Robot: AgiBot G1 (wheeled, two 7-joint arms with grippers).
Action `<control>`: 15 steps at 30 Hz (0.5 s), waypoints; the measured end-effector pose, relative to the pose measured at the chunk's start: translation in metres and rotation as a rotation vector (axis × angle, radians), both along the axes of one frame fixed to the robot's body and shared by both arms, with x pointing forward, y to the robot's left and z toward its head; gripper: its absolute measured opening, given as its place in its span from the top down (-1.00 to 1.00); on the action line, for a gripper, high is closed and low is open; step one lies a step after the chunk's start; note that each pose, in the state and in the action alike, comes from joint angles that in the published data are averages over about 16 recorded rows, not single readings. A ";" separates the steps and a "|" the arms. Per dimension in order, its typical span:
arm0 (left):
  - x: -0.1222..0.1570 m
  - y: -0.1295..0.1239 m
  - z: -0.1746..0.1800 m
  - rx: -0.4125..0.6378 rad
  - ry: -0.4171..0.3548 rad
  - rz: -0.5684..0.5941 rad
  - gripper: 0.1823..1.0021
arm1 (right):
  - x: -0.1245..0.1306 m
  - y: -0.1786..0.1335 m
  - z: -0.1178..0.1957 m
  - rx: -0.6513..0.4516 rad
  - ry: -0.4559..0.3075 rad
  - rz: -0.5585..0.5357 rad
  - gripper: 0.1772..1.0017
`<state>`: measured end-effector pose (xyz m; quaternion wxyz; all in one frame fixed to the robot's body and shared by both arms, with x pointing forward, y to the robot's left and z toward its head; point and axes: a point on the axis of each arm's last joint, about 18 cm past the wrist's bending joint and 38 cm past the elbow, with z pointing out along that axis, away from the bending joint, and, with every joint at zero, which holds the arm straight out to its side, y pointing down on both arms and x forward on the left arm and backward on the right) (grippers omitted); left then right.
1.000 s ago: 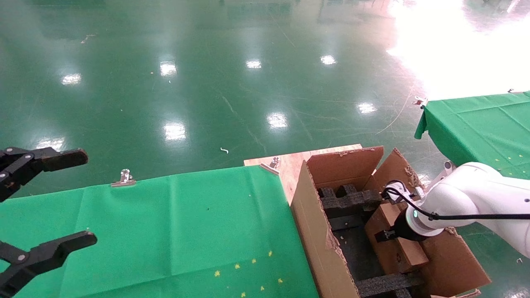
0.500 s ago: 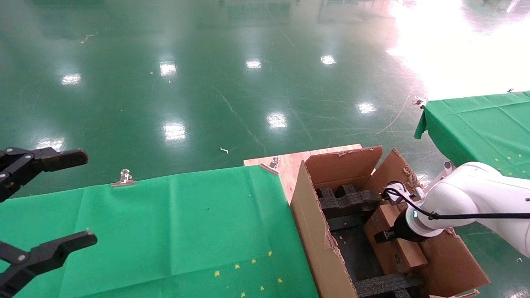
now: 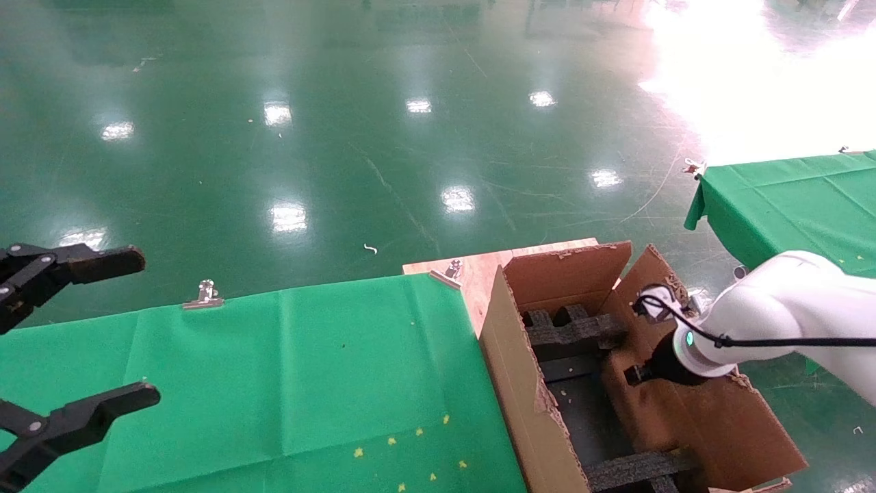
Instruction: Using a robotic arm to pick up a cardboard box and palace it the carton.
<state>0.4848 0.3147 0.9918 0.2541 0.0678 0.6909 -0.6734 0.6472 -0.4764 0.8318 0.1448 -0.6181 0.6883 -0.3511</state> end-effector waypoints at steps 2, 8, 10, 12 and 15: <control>0.000 0.000 0.000 0.000 0.000 0.000 -1.00 | 0.002 0.003 0.012 0.013 -0.028 0.007 -0.11; 0.000 0.000 0.000 0.000 0.000 0.000 -1.00 | 0.004 0.019 0.060 0.075 -0.139 0.056 -0.45; 0.000 0.000 0.000 0.000 0.000 0.000 -1.00 | 0.003 0.027 0.079 0.103 -0.181 0.085 -0.53; 0.000 0.000 0.000 0.000 0.000 0.000 -1.00 | 0.000 0.037 0.098 0.131 -0.223 0.120 -0.63; 0.000 0.000 0.000 0.000 0.000 0.000 -1.00 | -0.006 0.052 0.124 0.171 -0.282 0.176 -0.73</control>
